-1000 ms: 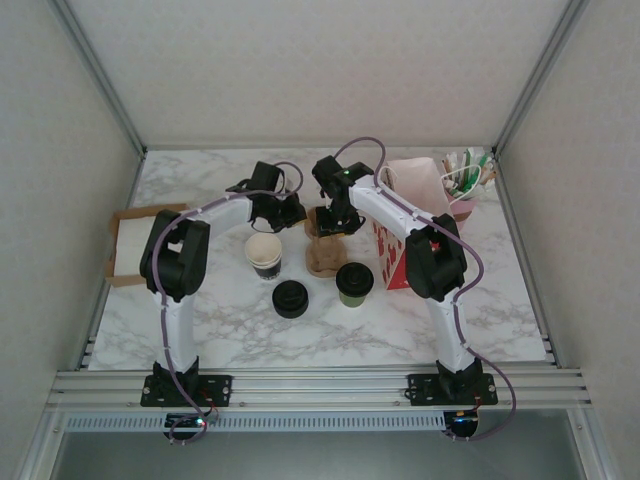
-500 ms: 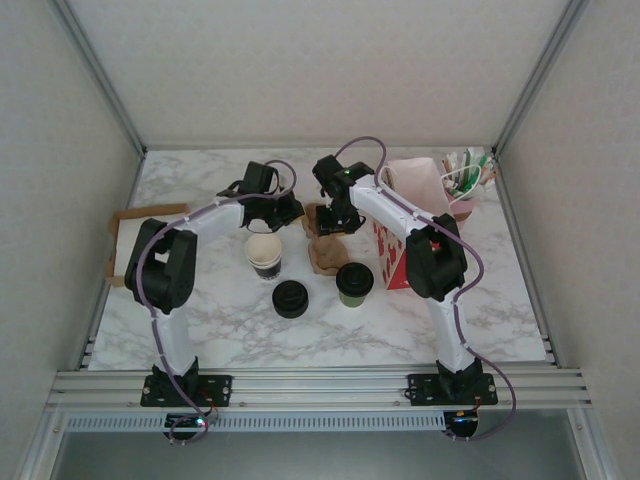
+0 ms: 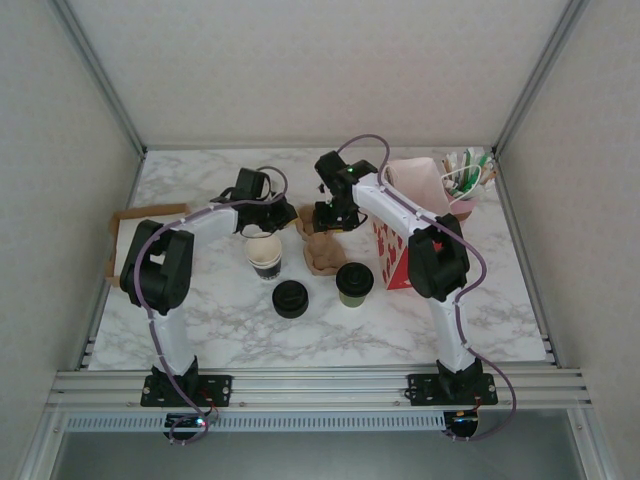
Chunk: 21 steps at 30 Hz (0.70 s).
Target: Pack the takeout coffee
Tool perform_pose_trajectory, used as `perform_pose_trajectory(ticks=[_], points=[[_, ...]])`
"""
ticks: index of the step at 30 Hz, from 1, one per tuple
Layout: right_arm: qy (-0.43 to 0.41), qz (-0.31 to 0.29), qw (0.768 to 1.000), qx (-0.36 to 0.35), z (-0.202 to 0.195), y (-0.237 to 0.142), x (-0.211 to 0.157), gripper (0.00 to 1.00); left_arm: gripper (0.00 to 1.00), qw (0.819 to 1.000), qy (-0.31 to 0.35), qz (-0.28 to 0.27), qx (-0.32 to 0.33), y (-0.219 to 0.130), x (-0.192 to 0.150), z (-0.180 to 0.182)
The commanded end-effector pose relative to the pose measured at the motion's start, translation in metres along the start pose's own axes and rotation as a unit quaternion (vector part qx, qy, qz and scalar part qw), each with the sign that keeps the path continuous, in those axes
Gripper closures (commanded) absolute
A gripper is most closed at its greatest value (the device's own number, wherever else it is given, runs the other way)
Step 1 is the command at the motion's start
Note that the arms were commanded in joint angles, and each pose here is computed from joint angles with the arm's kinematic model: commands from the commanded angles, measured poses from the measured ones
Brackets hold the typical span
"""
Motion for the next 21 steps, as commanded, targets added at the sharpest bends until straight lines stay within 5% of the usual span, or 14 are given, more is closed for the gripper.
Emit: perform_pose_trajectory(ticks=[1,21], points=[[0.002,-0.014,1.000,0.025,0.006,-0.009,0.007,0.56,1.00,1.000,0.006,-0.001,-0.026,-0.009,0.002,-0.010],[-0.020,0.030,0.999,0.034,0.010,0.028,0.006,0.56,1.00,1.000,0.005,-0.004,-0.026,-0.009,0.005,-0.008]])
Point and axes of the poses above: each hand's point on the last joint's axis, 136 mm out from that joint toward the fingers, its own y axis out along the fingers, its own z axis along the line the jaws close on, x = y × z, the point moved 4 cm from there along -y, back along the fingers, and after that the axes turned 13 degrees about -y, right-handed, at the moved point
